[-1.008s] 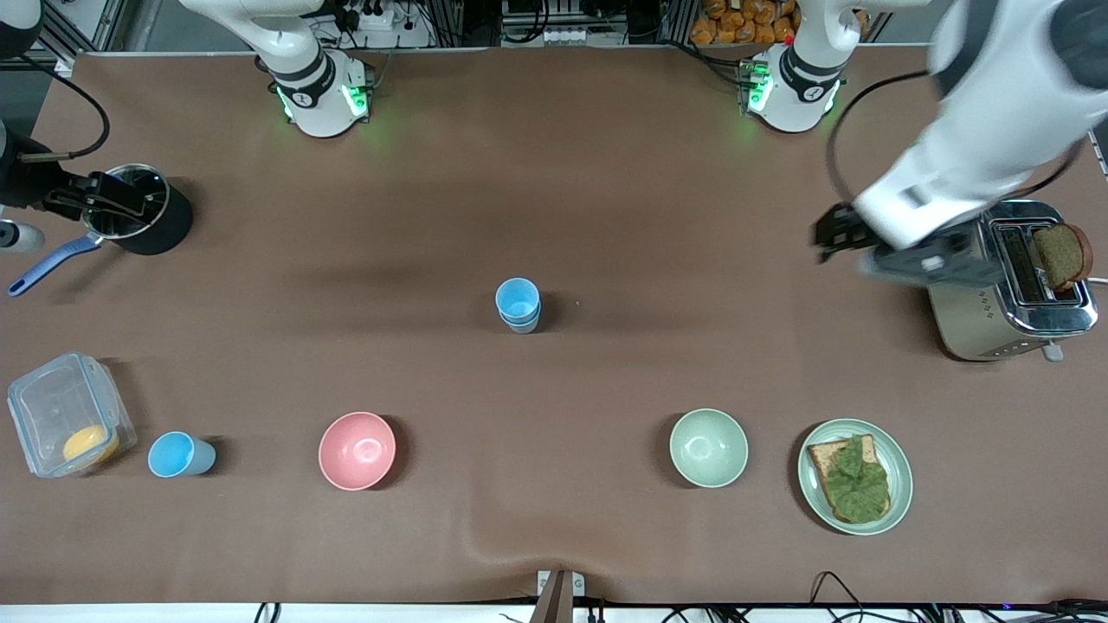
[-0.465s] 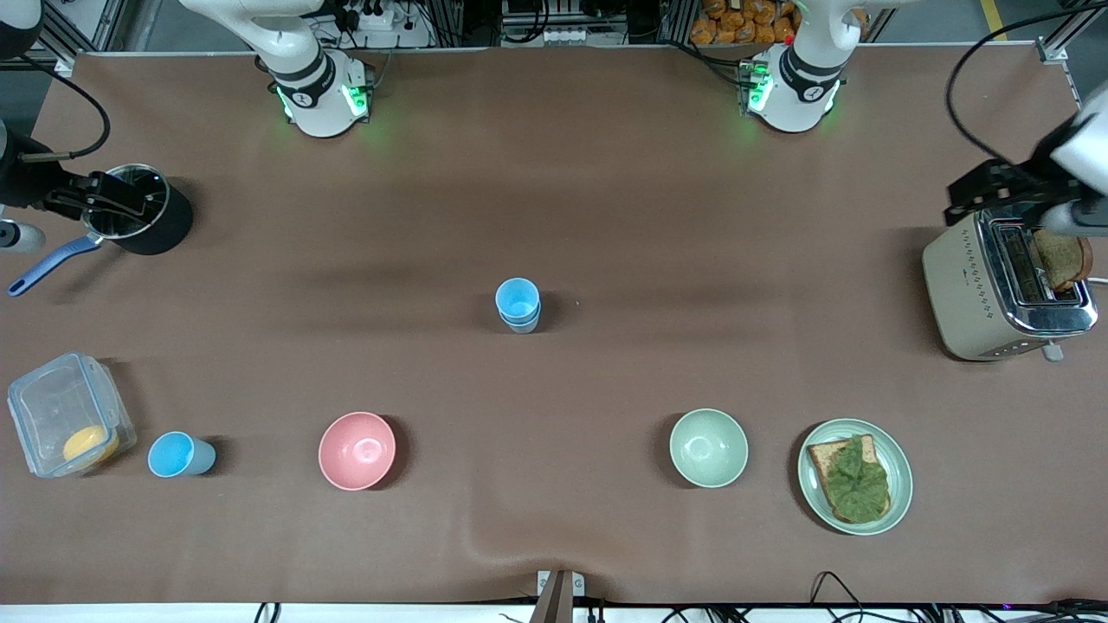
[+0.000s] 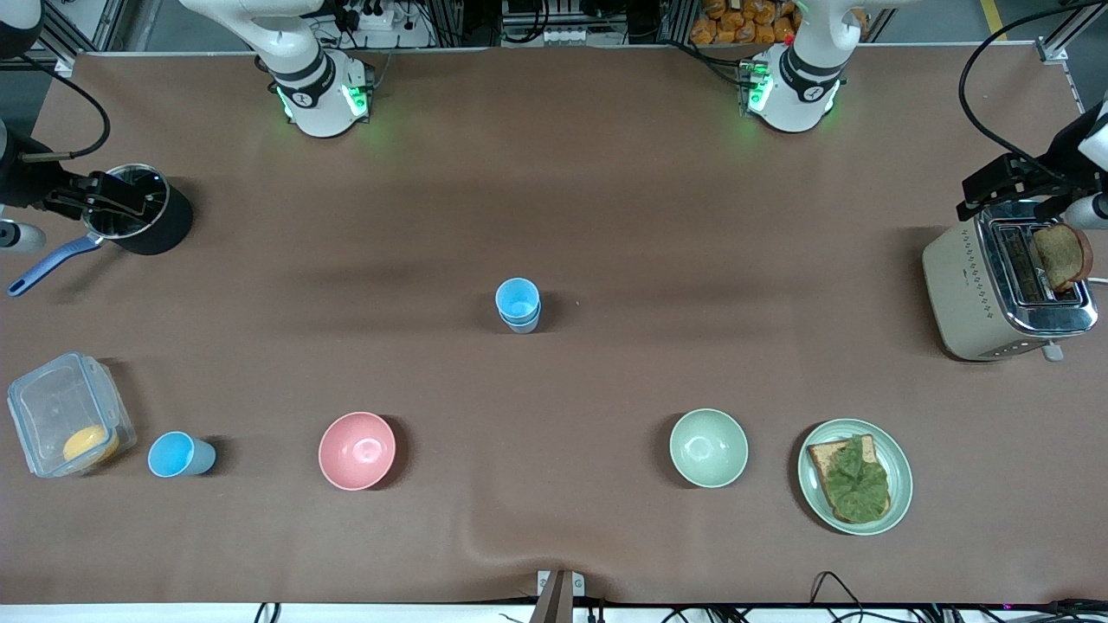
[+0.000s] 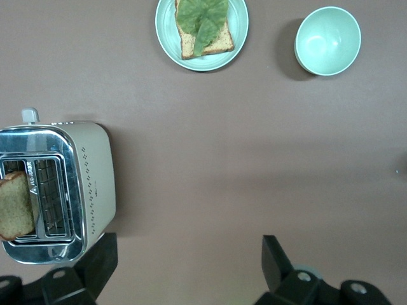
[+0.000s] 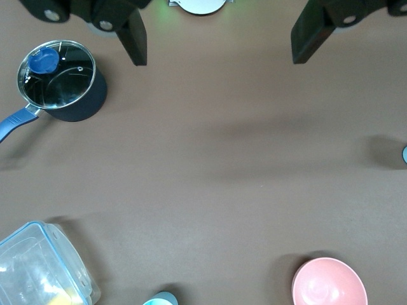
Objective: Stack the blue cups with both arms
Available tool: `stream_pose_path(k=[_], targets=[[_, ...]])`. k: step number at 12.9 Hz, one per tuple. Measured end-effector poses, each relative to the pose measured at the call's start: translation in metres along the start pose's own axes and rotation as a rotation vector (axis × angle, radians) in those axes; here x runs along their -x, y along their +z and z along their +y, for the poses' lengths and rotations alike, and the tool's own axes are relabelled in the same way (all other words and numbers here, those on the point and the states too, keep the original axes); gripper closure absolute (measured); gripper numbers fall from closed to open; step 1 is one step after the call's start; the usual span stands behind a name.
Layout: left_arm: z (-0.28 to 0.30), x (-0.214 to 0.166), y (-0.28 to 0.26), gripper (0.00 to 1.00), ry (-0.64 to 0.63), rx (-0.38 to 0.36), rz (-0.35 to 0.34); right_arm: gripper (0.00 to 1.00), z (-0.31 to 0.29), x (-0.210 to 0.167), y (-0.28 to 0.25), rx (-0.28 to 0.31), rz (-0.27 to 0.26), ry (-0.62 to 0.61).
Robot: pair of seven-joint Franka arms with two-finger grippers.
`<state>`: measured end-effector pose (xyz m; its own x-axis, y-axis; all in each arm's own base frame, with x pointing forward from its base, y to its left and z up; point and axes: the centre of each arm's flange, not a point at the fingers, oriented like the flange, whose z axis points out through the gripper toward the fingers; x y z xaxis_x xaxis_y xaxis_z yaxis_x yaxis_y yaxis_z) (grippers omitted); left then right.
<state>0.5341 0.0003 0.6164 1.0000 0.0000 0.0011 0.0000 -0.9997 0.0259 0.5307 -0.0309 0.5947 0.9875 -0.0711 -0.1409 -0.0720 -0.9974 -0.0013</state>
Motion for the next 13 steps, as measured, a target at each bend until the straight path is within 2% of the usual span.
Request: stream_pose_path(k=[4, 7, 13], targets=[[0.0, -0.006, 0.007, 0.0, -0.037, -0.004, -0.011, 0.0, 0.004, 0.0, 0.001, -0.001, -0.002, 0.008], [-0.001, -0.007, -0.006, 0.0, -0.045, -0.004, 0.012, 0.0, 0.009, 0.0, 0.001, -0.002, -0.004, 0.016], [0.014, -0.013, 0.013, 0.0, -0.018, -0.007, -0.049, 0.0, 0.009, -0.001, 0.002, -0.002, -0.005, 0.017]])
